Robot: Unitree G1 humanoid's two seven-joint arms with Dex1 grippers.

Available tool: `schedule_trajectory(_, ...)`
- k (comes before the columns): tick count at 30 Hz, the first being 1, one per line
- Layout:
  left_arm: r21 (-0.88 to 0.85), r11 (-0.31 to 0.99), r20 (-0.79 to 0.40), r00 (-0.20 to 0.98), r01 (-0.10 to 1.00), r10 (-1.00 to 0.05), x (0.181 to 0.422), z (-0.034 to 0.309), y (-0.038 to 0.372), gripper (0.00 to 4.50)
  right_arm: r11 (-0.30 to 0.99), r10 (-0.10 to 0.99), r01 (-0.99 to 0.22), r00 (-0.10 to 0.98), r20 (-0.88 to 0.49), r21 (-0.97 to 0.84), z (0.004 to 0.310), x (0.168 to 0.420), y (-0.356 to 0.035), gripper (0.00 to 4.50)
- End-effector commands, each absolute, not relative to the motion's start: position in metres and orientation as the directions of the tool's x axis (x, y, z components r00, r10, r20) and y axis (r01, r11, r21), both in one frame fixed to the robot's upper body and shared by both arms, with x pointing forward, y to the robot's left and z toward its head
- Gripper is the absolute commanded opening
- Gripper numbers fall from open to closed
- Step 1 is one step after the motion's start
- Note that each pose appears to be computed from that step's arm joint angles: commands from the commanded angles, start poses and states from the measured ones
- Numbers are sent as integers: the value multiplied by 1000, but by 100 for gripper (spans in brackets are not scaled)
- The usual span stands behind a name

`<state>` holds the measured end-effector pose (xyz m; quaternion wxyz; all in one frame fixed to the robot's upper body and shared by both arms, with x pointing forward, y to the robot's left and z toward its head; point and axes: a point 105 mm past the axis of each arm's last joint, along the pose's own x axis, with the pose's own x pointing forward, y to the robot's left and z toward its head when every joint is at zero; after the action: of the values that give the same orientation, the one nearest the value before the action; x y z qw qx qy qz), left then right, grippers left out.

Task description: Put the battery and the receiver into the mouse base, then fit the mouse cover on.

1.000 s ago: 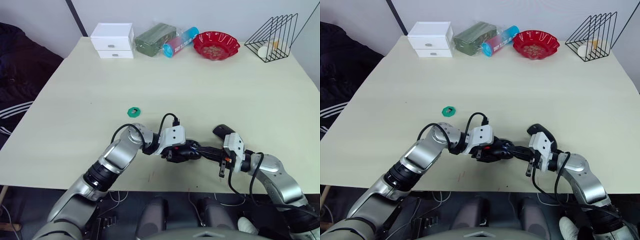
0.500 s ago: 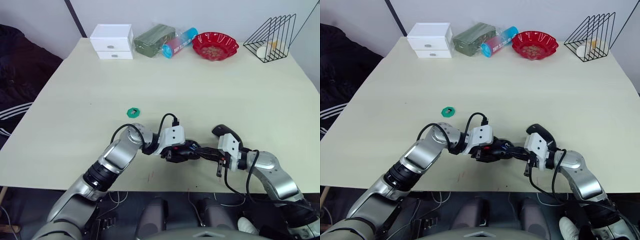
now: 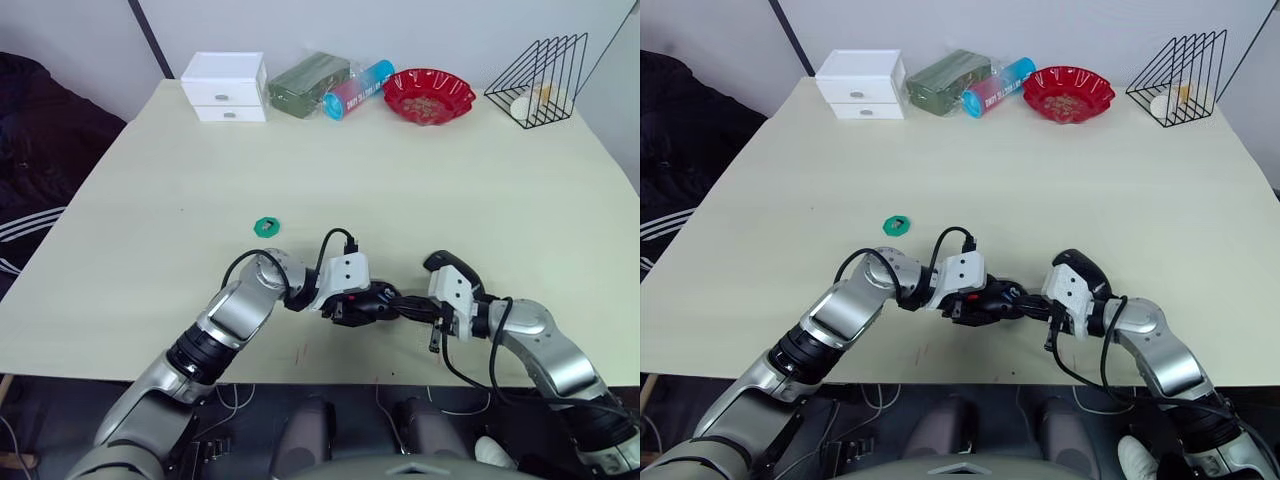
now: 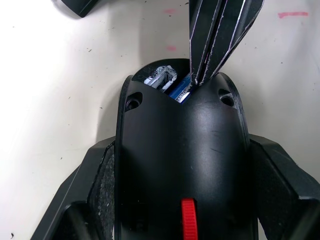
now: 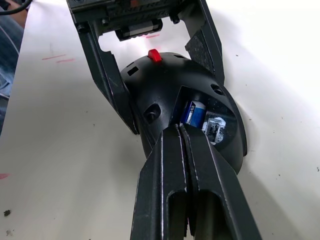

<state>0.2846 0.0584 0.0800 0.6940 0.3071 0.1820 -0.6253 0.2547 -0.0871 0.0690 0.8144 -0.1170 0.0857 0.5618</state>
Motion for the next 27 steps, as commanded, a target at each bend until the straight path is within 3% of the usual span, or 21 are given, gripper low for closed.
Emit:
schedule_trajectory(1, 181, 27, -663, 142, 983, -735, 281, 70, 61, 295, 354, 893, -929, 371, -253, -111, 73, 251, -100, 2)
schedule_trajectory(5, 184, 27, -663, 144, 982, -735, 282, 71, 61, 295, 370, 905, -915, 395, -160, -163, 95, 248, -106, 2)
schedule_trajectory(14, 183, 27, -660, 143, 983, -737, 284, 72, 60, 295, 442, 886, -882, 458, -75, -160, 109, 231, -137, 2)
schedule_trajectory(17, 185, 26, -660, 144, 982, -737, 285, 71, 61, 295, 490, 871, -844, 481, 94, -217, 128, 219, -154, 2)
schedule_trajectory(20, 186, 24, -659, 143, 982, -738, 285, 72, 60, 295, 484, 873, -863, 487, 13, -143, 117, 213, -166, 2)
schedule_trajectory(24, 193, 19, -658, 144, 981, -739, 285, 72, 61, 295, 525, 849, -844, 528, 7, -112, 121, 205, -203, 2)
schedule_trajectory(27, 195, 17, -658, 143, 981, -739, 286, 72, 61, 295, 568, 821, -819, 571, -19, -79, 123, 201, -235, 77)
